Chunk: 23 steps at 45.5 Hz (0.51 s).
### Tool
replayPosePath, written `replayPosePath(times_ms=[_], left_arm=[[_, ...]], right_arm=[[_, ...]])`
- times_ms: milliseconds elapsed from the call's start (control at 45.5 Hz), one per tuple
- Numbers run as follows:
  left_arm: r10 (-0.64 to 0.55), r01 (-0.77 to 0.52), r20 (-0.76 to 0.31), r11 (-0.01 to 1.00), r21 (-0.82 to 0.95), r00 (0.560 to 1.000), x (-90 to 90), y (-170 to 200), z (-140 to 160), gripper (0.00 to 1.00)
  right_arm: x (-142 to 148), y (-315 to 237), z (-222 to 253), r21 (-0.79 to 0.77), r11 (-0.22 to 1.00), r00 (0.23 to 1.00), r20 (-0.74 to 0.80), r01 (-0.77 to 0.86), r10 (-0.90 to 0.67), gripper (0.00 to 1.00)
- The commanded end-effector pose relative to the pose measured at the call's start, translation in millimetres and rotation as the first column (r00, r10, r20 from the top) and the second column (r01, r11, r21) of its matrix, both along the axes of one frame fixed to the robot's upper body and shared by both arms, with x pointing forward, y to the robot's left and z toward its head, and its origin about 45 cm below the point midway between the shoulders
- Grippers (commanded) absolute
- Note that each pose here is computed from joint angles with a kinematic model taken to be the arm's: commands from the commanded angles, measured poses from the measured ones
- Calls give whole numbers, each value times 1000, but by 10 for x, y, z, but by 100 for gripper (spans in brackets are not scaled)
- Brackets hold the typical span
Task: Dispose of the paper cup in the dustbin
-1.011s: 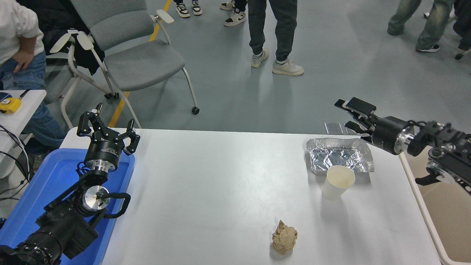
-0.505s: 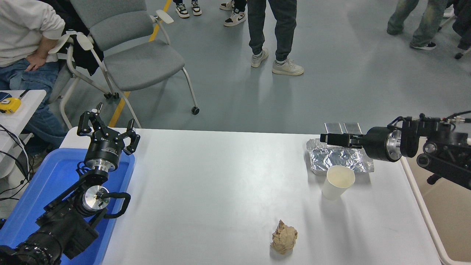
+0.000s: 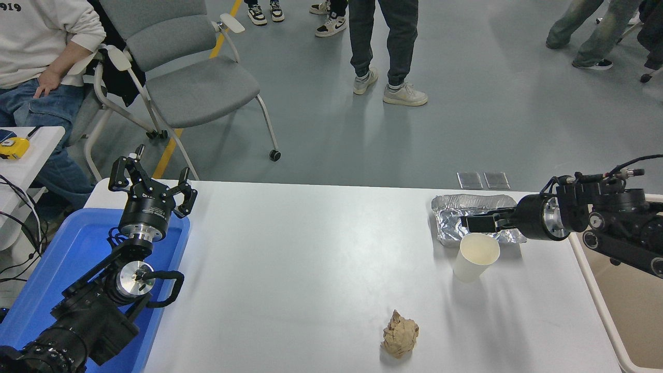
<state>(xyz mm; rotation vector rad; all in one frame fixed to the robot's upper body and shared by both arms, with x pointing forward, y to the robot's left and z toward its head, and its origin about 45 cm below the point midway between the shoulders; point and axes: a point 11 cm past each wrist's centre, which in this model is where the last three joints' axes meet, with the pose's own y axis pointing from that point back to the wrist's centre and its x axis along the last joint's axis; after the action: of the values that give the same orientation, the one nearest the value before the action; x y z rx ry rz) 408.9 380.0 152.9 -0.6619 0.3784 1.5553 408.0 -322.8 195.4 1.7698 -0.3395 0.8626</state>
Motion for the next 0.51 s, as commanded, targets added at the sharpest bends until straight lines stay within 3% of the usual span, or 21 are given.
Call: replayPosePath(times_ms=[0,198,484], left_arm=[[0,0,-2,1000,1,1000,-4,4,-5,100],[0,0,1,1000,-1,1000,1,-4,0,100],[1,-1,-1,1000,1,1000,-4,5,-3,100]], right_arm=[[-76,-110,-153,-74,997,999,-28,-22,20,100],[-97,-383,-293,-125,992,1000,-3,24,-25,100],[-208,-371,-672,-135,990,999,-25,36,-39,100]])
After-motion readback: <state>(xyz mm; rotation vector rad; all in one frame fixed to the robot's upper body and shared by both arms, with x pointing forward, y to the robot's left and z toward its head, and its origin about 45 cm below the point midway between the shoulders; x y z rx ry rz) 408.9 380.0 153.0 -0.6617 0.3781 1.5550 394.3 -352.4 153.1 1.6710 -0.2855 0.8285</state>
